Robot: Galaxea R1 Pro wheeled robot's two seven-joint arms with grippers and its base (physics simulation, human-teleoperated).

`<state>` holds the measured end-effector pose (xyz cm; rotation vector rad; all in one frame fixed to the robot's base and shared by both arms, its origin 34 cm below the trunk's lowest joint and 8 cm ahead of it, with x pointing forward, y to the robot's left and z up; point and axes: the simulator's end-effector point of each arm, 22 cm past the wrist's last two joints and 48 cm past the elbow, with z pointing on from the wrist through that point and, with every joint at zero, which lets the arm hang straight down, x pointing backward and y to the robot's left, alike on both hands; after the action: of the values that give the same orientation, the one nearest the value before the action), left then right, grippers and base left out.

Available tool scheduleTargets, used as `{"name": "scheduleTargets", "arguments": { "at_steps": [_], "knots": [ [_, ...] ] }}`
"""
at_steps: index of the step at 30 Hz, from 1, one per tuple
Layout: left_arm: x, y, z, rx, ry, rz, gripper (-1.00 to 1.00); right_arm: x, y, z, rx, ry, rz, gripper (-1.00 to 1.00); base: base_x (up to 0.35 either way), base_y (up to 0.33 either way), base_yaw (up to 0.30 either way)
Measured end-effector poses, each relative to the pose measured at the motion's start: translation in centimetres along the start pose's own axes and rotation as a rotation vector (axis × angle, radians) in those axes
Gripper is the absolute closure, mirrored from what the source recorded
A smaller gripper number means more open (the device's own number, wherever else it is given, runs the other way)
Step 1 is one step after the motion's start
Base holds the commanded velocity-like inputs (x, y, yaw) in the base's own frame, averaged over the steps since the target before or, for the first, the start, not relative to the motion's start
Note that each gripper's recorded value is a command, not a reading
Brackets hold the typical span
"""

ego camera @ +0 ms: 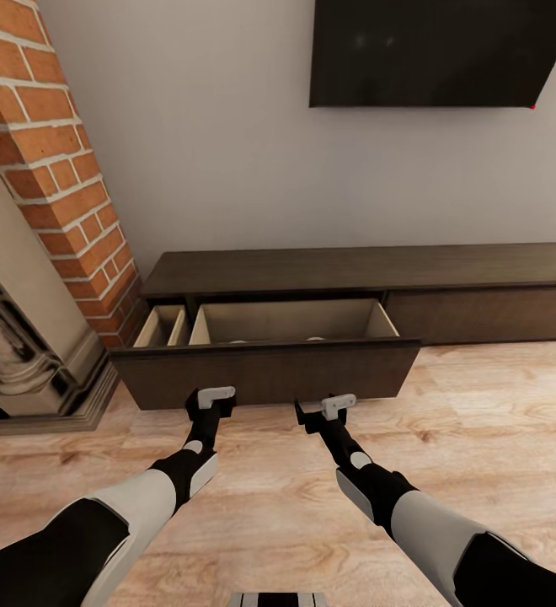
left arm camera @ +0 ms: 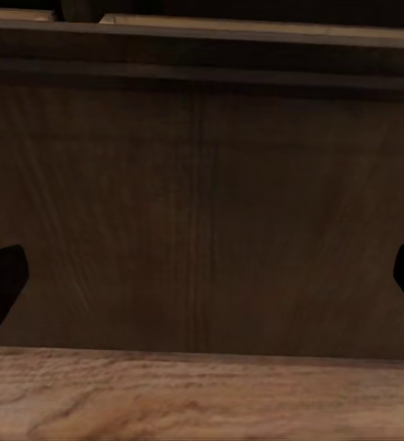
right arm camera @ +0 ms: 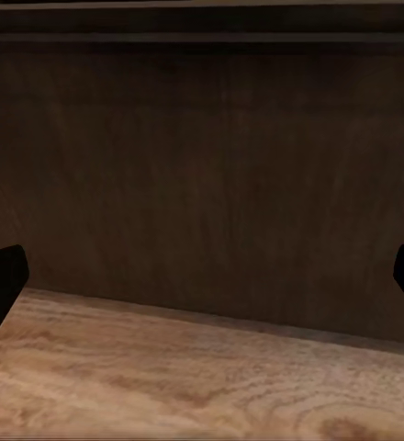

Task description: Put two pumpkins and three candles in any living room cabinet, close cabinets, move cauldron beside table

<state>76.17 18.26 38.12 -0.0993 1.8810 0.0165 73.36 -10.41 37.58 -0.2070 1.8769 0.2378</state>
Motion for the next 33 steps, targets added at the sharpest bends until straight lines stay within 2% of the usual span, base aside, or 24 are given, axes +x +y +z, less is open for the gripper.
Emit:
{"name": "scheduleTargets", "arguments": {
  "at_steps": [33],
  "knots": [
    [0.26,0.45,-0.03,-0.006,0.005,0.006,-1.0,0.12,-0.3,0.02,0.011,0.007,0.009,-1.0,0.0,0.0,0.0]
  ]
}}
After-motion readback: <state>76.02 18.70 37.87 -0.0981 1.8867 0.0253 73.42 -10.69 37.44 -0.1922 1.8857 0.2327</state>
